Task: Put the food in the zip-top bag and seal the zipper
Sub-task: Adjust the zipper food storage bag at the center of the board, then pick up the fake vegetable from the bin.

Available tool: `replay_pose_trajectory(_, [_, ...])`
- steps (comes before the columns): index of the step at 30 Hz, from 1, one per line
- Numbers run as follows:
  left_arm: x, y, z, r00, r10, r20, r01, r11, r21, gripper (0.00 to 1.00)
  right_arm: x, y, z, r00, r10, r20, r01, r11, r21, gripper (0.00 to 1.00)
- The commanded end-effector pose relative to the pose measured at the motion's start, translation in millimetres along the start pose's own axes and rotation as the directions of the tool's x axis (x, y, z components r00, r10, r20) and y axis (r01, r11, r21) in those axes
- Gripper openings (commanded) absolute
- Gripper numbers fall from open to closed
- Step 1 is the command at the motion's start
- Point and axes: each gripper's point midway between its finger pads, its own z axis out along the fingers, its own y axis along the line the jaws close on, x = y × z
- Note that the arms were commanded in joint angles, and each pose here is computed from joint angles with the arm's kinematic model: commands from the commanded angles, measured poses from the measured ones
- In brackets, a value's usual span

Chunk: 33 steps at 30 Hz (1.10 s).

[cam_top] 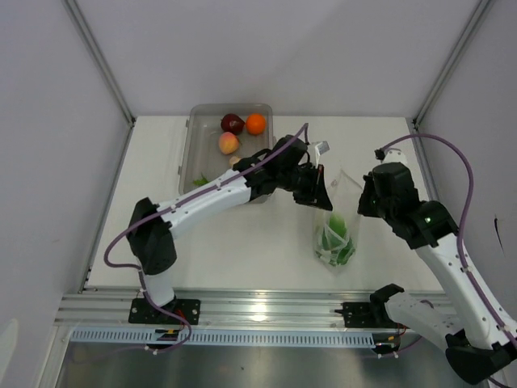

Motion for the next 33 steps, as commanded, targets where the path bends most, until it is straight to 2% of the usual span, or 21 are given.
replay_pose_trajectory(1, [-5, 16, 10, 1.0, 0.011, -0.005, -0.011, 0.999, -0.043, 0.05, -5, -1, 9, 1.0, 0.005, 0.012, -0.005, 1.0, 0.025, 0.0])
replay_pose_trajectory(3, [-12, 17, 9, 1.0, 0.027, 0.011, -0.026, 0.998, -0.058, 0.06, -8, 0, 8, 1.0, 0.001, 0.016, -0.002, 1.0, 0.02, 0.0])
replay_pose_trajectory(6, [-20, 13, 3, 0.998, 0.045, 0.032, -0.043, 0.997, -0.064, 0.16, -12, 1, 6, 1.0, 0.0, 0.02, 0.0, 1.0, 0.018, 0.0])
replay_pose_trajectory(7, [-25, 8, -4, 0.997, 0.059, 0.051, -0.056, 0.997, -0.058, 0.28, -15, 2, 5, 1.0, 0.0, 0.026, 0.0, 1.0, 0.018, 0.0])
replay_pose_trajectory(10, [-31, 4, -19, 0.992, 0.089, 0.088, -0.082, 0.994, -0.079, 0.5, -19, 1, 2, 0.999, -0.004, 0.036, 0.003, 1.0, 0.019, 0.0])
replay_pose_trajectory(12, [-35, 2, -28, 0.989, 0.099, 0.114, -0.089, 0.992, -0.089, 0.62, -22, 2, 1, 0.999, -0.005, 0.041, 0.005, 1.0, 0.019, 0.0])
replay_pose_trajectory(13, [-35, 6, -32, 0.988, 0.093, 0.122, -0.081, 0.991, -0.103, 0.76, -22, 2, 1, 0.999, -0.009, 0.039, 0.008, 1.0, 0.022, 0.0])
replay_pose_trajectory(15, [-44, 3, -53, 0.974, 0.121, 0.191, -0.095, 0.985, -0.141, 0.96, -27, 3, 0, 0.999, -0.014, 0.043, 0.013, 1.0, 0.018, 0.0])
replay_pose_trajectory(16, [-45, 11, -60, 0.971, 0.12, 0.206, -0.085, 0.981, -0.172, 0.99, -28, 4, 2, 0.999, -0.016, 0.038, 0.015, 1.0, 0.022, 0.0])
replay_pose_trajectory(18, [-53, 9, -82, 0.954, 0.136, 0.268, -0.082, 0.975, -0.205, 1.0, -30, 4, 1, 0.999, -0.017, 0.044, 0.016, 1.0, 0.021, 0.0])
replay_pose_trajectory(24, [-65, 79, -136, 0.917, 0.057, 0.396, 0.122, 0.903, -0.412, 0.99, -31, 10, 4, 0.999, -0.016, 0.037, 0.016, 1.0, -0.003, 0.0])
replay_pose_trajectory(28, [-69, 143, -170, 0.863, -0.009, 0.506, 0.325, 0.775, -0.541, 0.99, -27, 11, 9, 1.0, -0.019, 0.022, 0.019, 1.0, -0.004, 0.0])
replay_pose_trajectory(32, [-80, 176, -176, 0.872, -0.075, 0.484, 0.372, 0.744, -0.555, 1.0, -20, 16, 14, 1.0, -0.015, 0.003, 0.015, 0.999, -0.032, 0.0])
replay_pose_trajectory(33, [-81, 187, -185, 0.865, -0.113, 0.489, 0.411, 0.719, -0.56, 0.99, -19, 19, 15, 1.0, -0.013, -0.001, 0.013, 0.999, -0.045, 0.0])
